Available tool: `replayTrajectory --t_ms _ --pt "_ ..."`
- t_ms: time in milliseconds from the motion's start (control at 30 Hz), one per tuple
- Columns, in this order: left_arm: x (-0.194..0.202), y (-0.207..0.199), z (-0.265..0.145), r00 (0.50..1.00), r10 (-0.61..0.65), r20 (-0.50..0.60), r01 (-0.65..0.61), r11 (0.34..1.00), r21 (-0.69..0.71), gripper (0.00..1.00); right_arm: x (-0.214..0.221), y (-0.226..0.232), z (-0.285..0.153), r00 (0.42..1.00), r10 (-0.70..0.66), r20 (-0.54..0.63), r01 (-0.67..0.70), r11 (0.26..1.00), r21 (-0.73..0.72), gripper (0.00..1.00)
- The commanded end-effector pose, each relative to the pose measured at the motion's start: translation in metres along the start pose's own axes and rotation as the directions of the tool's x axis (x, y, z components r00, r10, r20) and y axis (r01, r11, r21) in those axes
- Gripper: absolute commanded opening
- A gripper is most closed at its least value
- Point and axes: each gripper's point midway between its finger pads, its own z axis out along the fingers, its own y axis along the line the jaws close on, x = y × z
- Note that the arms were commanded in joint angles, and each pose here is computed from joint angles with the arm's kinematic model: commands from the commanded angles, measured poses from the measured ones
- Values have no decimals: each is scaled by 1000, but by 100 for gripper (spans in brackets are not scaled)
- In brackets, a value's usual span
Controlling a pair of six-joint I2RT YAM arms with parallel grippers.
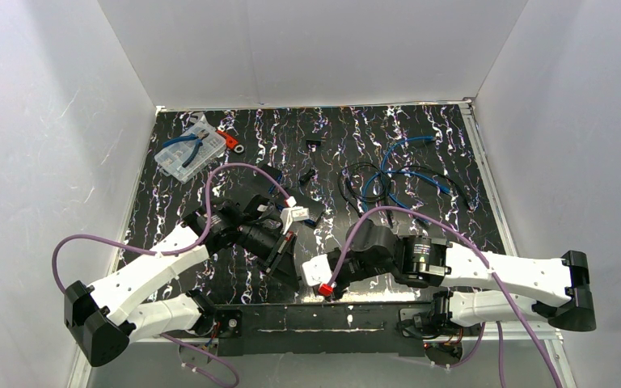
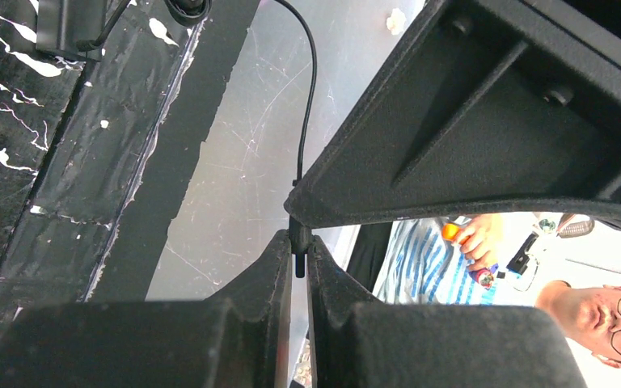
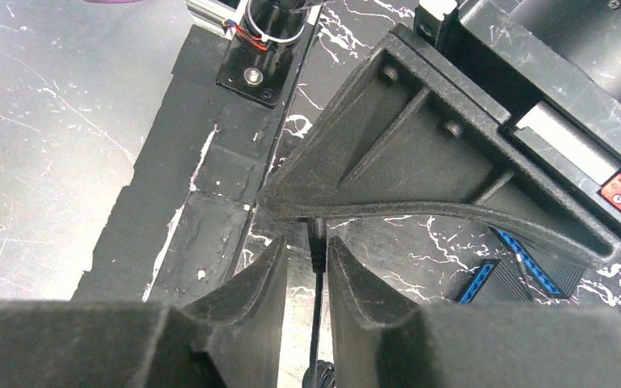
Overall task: Insert the plug into the switch port
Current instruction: Pick up the power from the center of the board.
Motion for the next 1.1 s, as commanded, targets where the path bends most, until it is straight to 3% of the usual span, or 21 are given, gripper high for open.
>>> replayTrajectory --t_ms 0,333,433,533,667,767,833,1000,1033,1067 --pt "5 -4 0 1000 -2 -20 3 999 33 0 -26 -14 -1 997 -44 69 41 998 42 31" --pt "6 -7 -1 1000 3 -20 -2 999 42 0 -25 -15 2 997 -44 62 42 998 44 28" --pt "7 -7 -1 1000 2 -20 -1 999 43 0 -26 -15 3 997 -46 66 43 998 47 19" --pt "7 -7 -1 1000 4 -20 -3 999 47 0 -26 -16 3 997 -44 65 40 998 52 1" --pt "6 -10 -2 1000 21 -13 -20 998 57 1 -22 -18 3 998 -38 55 34 997 66 1" --pt "3 -7 -4 999 43 11 -43 999 23 17 -15 -20 1 999 -13 32 10 995 100 1" --pt "-1 -2 -6 998 55 44 -54 998 -27 40 -8 -23 -2 1000 10 16 -12 991 131 1" --pt "-13 7 -15 984 111 138 -91 985 -148 75 14 -21 -11 995 97 -21 -91 975 202 1" --pt "-17 9 -17 979 123 161 -96 981 -168 91 17 -22 -15 993 118 -22 -110 968 226 1" --pt "-20 10 -20 973 137 184 -102 976 -190 97 21 -22 -17 990 138 -26 -128 963 239 1"
